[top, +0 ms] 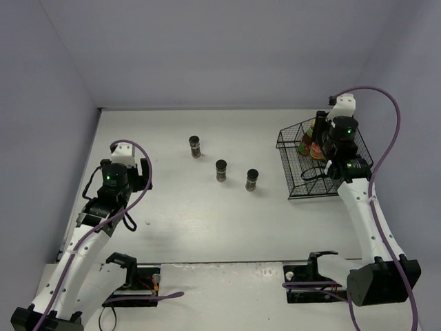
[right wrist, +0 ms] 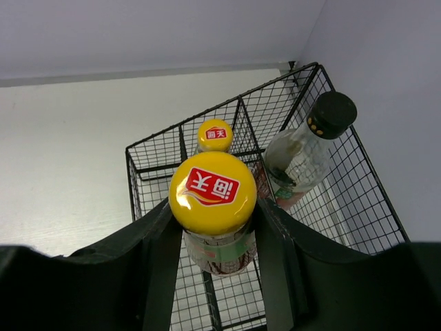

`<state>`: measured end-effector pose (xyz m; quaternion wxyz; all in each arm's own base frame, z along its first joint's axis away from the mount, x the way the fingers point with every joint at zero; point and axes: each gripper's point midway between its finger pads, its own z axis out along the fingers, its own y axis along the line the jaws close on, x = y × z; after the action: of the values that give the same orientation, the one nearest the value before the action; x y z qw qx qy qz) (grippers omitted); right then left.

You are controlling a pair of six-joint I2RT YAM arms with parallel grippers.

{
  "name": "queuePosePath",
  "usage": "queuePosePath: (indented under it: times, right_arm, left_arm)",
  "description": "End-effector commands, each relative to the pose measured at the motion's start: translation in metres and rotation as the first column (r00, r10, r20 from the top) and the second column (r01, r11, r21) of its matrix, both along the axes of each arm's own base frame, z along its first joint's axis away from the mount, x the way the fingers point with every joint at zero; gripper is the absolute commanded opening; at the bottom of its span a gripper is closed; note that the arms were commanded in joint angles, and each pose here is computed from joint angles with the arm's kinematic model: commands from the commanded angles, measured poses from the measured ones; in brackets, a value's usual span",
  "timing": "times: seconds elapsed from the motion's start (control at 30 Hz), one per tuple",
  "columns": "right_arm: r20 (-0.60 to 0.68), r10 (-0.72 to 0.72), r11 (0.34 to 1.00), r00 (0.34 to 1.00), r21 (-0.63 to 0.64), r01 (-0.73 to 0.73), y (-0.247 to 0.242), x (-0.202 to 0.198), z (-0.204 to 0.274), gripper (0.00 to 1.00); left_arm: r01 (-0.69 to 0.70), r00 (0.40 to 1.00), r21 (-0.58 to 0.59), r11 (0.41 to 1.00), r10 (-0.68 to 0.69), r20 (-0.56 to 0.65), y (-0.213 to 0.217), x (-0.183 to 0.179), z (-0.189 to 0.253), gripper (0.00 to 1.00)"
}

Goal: Organize the condiment bottles

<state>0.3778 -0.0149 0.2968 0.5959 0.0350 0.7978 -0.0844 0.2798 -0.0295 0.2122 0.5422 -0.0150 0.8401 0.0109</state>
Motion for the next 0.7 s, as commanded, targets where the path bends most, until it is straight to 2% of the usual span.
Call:
queuePosePath:
  times: [0.0,0.3,0.67]
  right_arm:
    - [0.222,-0.029,0.999,0.975,0.047,0.019,-0.007,0.015,0.049,0.0]
    - [0.19,-0.069,0.995,0.979,0.089,0.053,-0.02,0.018,0.01,0.0]
    - [0.296,-0.051,0.996,0.954,0.08,0.029,-0.019,0.01,0.053,0.0]
  left_arm:
    - [0.012,0.997,-0.011,1.0,-0.011,0.072,-0.003,0.007,0.021,0.77]
    - [0.015,0.998,-0.011,1.0,-0.014,0.069,-0.004,0.007,0.02,0.77]
    - [0.018,0.998,-0.013,1.0,-0.017,0.065,-0.005,0.009,0.019,0.77]
